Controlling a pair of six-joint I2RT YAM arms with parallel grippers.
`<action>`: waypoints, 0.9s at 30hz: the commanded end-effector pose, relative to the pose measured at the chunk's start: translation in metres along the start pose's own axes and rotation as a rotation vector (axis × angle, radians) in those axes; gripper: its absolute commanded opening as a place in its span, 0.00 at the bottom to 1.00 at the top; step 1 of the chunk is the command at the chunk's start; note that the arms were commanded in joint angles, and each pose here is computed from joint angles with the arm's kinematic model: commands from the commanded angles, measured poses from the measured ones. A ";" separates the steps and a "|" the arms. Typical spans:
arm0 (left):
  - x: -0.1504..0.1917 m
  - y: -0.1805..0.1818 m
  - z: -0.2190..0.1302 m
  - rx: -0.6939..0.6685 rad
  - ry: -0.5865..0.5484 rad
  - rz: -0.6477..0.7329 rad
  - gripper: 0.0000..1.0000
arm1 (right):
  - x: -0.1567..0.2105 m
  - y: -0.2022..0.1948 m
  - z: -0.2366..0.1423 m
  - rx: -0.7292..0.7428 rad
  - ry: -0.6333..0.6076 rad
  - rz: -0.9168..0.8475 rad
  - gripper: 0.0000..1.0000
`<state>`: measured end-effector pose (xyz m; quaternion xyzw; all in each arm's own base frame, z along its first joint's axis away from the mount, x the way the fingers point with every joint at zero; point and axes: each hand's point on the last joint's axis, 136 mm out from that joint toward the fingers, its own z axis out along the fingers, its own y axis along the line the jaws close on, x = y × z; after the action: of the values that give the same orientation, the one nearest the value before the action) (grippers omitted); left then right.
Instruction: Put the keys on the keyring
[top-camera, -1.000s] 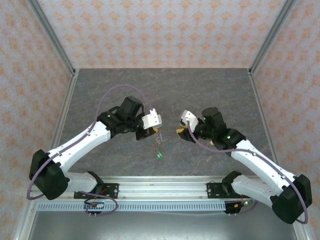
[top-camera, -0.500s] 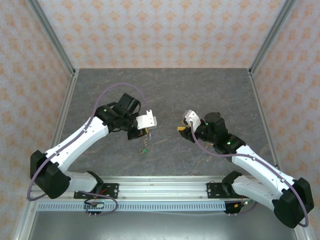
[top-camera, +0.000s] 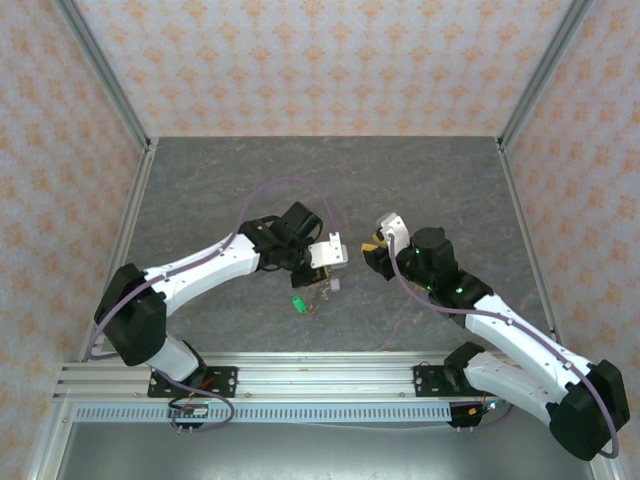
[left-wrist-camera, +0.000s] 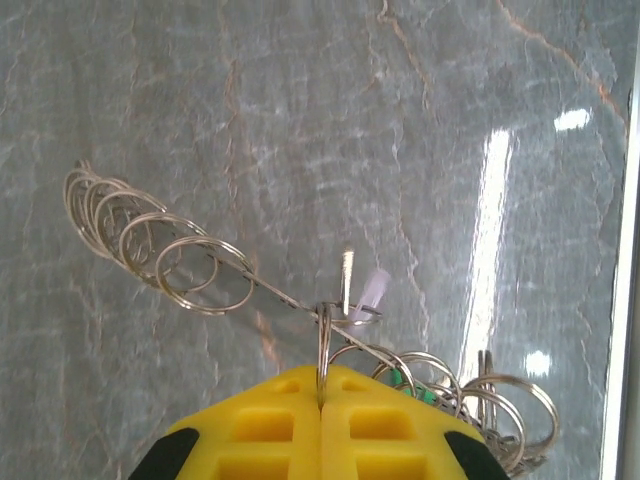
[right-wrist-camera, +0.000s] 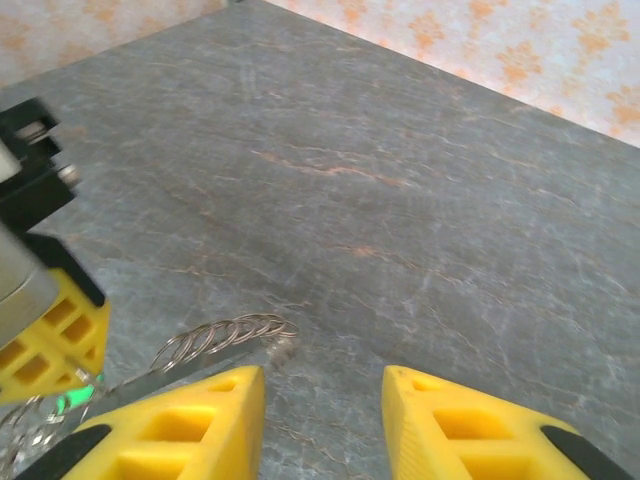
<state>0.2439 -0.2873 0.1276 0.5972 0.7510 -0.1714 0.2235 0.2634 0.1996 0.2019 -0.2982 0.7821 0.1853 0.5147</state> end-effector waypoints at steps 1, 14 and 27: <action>-0.014 0.004 0.011 -0.030 -0.009 -0.014 0.00 | 0.002 -0.027 -0.004 0.159 -0.012 0.093 0.36; -0.050 -0.009 0.062 0.056 -0.067 -0.082 0.05 | 0.040 -0.066 -0.013 0.402 0.039 0.328 0.39; -0.065 -0.012 0.058 0.071 -0.158 -0.109 0.22 | 0.063 -0.074 -0.016 0.459 0.065 0.501 0.41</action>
<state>0.2485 -0.3636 0.0821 0.5543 0.7733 -0.2298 0.2047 0.2847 0.1228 0.1581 -0.0108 0.8623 0.1101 0.4942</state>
